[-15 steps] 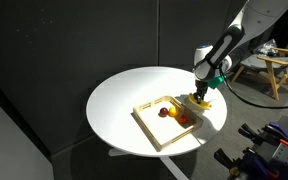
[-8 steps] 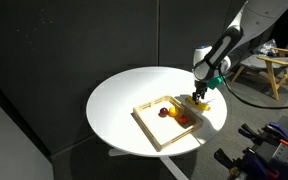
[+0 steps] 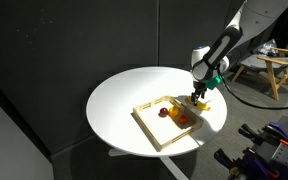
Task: Remove the banana from the box
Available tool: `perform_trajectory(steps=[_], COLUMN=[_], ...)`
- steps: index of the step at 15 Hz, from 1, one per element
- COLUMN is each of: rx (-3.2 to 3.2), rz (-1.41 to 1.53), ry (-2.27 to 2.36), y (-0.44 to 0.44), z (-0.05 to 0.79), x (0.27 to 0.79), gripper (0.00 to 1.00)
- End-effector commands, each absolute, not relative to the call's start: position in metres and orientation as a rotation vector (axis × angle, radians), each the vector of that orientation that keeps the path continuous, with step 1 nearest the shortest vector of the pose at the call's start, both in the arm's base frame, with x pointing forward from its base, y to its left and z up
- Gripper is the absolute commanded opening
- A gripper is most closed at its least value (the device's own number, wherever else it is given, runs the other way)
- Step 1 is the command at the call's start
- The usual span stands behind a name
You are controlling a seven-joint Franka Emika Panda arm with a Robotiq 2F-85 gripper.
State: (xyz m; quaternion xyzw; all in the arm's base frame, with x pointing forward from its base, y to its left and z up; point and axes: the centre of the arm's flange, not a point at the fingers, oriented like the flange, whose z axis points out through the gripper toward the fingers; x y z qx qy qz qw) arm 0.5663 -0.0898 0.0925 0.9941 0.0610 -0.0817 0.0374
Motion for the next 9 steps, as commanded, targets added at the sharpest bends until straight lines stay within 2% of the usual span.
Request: perform_trajectory(steps=[1, 9], rx=[3.042, 3.028], rz=[-0.284, -0.347], ry=[0.214, 0.253], y=[-0.077, -0.054], z=[0.116, 0.16], x=[0.558, 0.554], gripper=[1.0, 1.0])
